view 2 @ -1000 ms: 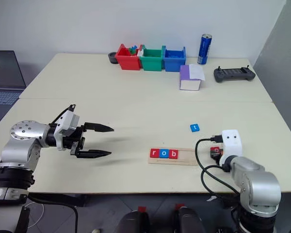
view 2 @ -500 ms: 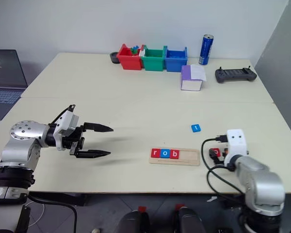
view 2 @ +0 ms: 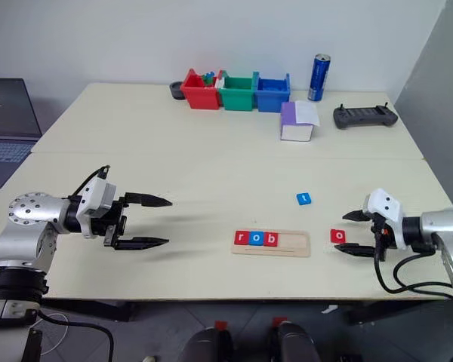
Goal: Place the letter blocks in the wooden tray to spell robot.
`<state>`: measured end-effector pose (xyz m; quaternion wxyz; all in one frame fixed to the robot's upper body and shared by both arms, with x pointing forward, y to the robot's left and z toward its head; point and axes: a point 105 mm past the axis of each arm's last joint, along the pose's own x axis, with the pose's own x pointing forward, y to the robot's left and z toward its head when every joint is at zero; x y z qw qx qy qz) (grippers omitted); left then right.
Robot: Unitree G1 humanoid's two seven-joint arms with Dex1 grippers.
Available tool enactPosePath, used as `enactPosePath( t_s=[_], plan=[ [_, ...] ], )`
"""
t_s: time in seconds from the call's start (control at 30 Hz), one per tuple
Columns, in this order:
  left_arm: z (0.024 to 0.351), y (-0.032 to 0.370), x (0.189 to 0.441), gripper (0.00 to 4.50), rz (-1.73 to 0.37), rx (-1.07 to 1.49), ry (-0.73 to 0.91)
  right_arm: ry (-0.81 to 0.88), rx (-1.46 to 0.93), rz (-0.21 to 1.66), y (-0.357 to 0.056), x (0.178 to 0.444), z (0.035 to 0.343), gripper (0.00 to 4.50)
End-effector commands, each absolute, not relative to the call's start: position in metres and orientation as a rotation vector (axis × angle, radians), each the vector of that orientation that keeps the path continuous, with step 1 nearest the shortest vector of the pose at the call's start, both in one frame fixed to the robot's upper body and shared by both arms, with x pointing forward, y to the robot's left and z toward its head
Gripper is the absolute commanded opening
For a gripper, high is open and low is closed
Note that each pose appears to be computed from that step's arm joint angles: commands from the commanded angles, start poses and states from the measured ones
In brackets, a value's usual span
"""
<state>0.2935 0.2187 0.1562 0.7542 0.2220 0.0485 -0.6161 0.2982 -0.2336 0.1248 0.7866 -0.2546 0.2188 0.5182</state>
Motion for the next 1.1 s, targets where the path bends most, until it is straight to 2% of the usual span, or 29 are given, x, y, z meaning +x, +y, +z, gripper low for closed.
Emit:
enactPosePath(
  t_s=[0.03, 0.23, 0.27, 0.33, 0.57, 0.7, 0.87, 1.0, 1.1],
  plan=[
    [0.172, 0.223, 0.291, 4.5, -1.313, 0.523, 0.061, 0.479, -0.62, 1.164, -0.237, 0.304, 0.127, 4.48],
    [0.174, 0.223, 0.288, 4.5, -1.296, 0.512, 0.063, 0.552, -0.638, 1.144, -0.244, 0.311, 0.113, 4.48],
    [0.174, 0.223, 0.287, 4.5, -1.297, 0.512, 0.063, 0.565, -0.636, 1.149, -0.244, 0.31, 0.11, 4.31],
    [0.174, 0.223, 0.286, 4.5, -1.295, 0.512, 0.062, 0.584, -0.641, 1.148, -0.245, 0.31, 0.105, 3.91],
    [0.176, 0.222, 0.287, 4.5, -1.29, 0.513, 0.061, 0.605, -0.621, 1.159, -0.24, 0.31, 0.092, 1.54],
    [0.177, 0.222, 0.287, 4.5, -1.291, 0.515, 0.064, 0.599, -0.632, 1.173, -0.239, 0.308, 0.095, 1.46],
    [0.177, 0.222, 0.288, 4.5, -1.298, 0.523, 0.07, 0.542, -0.69, 1.275, -0.216, 0.301, 0.13, 1.46],
    [0.175, 0.22, 0.286, 4.5, -1.305, 0.525, 0.073, 0.502, -0.736, 1.329, -0.176, 0.301, 0.142, 1.46],
    [0.173, 0.217, 0.283, 4.5, -1.31, 0.52, 0.071, 0.473, -0.759, 1.37, -0.145, 0.3, 0.138, 1.46]
  ],
)
